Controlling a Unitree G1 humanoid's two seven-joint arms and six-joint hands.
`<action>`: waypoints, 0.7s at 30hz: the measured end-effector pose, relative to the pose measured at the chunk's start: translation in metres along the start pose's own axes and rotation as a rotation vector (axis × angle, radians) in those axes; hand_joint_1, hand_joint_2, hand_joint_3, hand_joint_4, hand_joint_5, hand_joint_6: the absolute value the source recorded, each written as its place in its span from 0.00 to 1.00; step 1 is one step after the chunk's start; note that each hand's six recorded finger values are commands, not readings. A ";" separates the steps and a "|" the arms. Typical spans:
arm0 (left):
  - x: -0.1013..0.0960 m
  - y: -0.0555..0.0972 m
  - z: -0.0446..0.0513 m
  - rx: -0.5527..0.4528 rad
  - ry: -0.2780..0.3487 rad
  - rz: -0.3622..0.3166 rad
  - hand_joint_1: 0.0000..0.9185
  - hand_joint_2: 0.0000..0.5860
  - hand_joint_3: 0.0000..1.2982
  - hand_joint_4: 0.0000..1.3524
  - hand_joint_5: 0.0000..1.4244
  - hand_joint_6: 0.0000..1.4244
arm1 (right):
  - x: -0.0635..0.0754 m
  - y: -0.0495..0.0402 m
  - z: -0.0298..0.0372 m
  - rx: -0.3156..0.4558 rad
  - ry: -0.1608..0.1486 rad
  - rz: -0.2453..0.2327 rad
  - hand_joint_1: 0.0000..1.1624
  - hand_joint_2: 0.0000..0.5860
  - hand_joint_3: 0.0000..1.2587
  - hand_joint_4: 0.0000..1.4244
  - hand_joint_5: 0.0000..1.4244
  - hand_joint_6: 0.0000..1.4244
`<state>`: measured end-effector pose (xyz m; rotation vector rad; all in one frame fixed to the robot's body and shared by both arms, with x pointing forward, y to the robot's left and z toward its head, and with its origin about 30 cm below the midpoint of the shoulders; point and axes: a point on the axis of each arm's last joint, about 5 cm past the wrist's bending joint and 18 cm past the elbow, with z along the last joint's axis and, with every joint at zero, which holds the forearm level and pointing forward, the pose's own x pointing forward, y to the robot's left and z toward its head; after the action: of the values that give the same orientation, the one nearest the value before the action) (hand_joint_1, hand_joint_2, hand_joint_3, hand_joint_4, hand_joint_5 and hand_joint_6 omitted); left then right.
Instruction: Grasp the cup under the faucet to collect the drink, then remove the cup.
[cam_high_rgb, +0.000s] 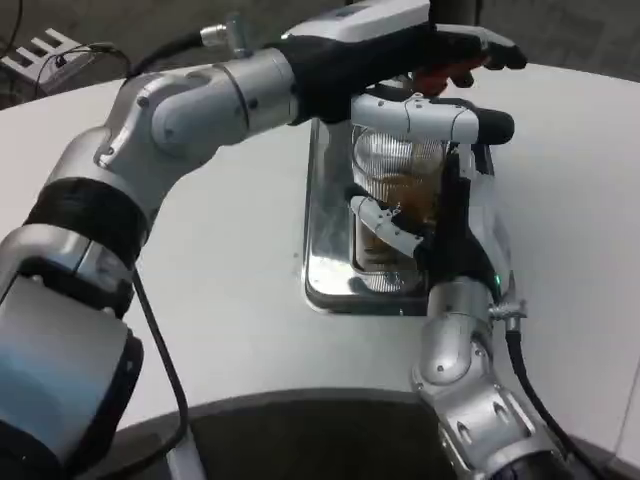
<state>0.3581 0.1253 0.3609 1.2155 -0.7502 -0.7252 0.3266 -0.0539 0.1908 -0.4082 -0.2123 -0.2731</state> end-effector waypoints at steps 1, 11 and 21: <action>0.000 0.001 0.0002 0.002 0.000 -0.001 0.00 0.07 0.16 0.11 0.18 0.17 | 0.000 0.0004 0.0002 0.001 0.001 0.000 0.62 0.34 0.00 0.00 0.00 0.03; -0.001 0.003 0.0005 0.011 0.003 -0.004 0.00 0.06 0.16 0.11 0.18 0.17 | 0.003 0.0045 0.0010 0.010 0.007 -0.008 0.61 0.35 0.00 0.00 0.00 0.03; -0.001 0.005 0.0006 0.025 0.009 -0.009 0.00 0.06 0.16 0.11 0.18 0.17 | 0.007 0.0096 0.0046 0.002 0.013 -0.020 0.61 0.37 0.01 0.03 0.03 0.05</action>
<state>0.3573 0.1271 0.3661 1.2446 -0.7486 -0.7191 0.3355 -0.0450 0.1933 -0.4026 -0.2044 -0.2954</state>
